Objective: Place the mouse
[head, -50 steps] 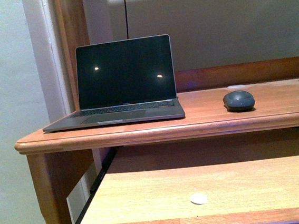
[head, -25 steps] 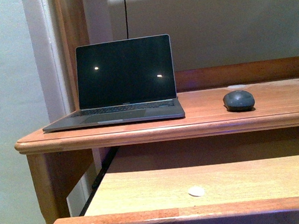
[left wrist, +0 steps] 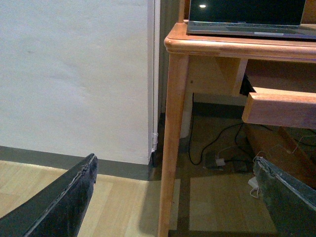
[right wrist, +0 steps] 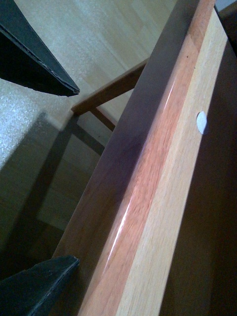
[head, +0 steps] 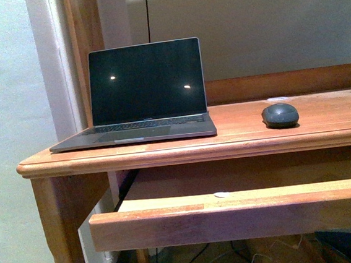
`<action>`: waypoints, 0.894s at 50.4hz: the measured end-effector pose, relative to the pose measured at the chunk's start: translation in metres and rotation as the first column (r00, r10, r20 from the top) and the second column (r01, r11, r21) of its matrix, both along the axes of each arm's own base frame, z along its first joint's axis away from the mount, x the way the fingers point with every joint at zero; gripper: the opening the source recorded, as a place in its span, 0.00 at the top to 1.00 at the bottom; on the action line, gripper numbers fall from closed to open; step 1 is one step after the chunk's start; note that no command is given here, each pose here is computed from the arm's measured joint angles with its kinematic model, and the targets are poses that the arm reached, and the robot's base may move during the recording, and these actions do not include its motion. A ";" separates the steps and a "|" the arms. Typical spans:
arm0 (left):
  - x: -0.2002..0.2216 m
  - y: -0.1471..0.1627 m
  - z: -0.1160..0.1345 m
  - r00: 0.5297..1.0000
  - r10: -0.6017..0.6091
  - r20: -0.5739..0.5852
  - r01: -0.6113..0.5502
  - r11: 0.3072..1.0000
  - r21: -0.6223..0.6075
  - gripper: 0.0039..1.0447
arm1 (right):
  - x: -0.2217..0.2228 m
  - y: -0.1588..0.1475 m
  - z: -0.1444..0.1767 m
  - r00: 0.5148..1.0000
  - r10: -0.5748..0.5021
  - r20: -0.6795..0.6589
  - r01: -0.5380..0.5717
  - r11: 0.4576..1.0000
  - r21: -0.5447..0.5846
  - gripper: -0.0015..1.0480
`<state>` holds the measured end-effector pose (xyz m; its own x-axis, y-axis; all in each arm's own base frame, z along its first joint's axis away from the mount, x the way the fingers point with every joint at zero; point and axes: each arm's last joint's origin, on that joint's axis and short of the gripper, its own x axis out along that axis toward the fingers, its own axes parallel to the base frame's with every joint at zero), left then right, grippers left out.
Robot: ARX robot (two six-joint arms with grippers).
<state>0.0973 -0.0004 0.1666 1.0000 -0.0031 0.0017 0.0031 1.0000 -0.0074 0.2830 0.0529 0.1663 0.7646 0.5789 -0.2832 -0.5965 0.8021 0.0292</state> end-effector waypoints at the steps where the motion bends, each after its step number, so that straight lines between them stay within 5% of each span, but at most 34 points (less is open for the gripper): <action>1: 0.000 0.000 0.000 1.000 0.000 0.000 0.000 1.000 0.000 0.07 | 0.003 0.003 0.000 1.000 -0.007 0.000 0.007 1.000 0.002 0.07; 23: 0.000 0.000 0.000 1.000 0.000 0.000 0.000 1.000 0.000 0.07 | 0.046 0.059 -0.007 0.990 -0.139 0.012 0.138 0.988 0.075 0.07; 45: 0.000 0.000 0.000 1.000 0.000 0.000 0.000 1.000 0.000 0.07 | 0.058 0.073 -0.012 0.965 -0.260 0.042 0.254 0.959 0.124 0.07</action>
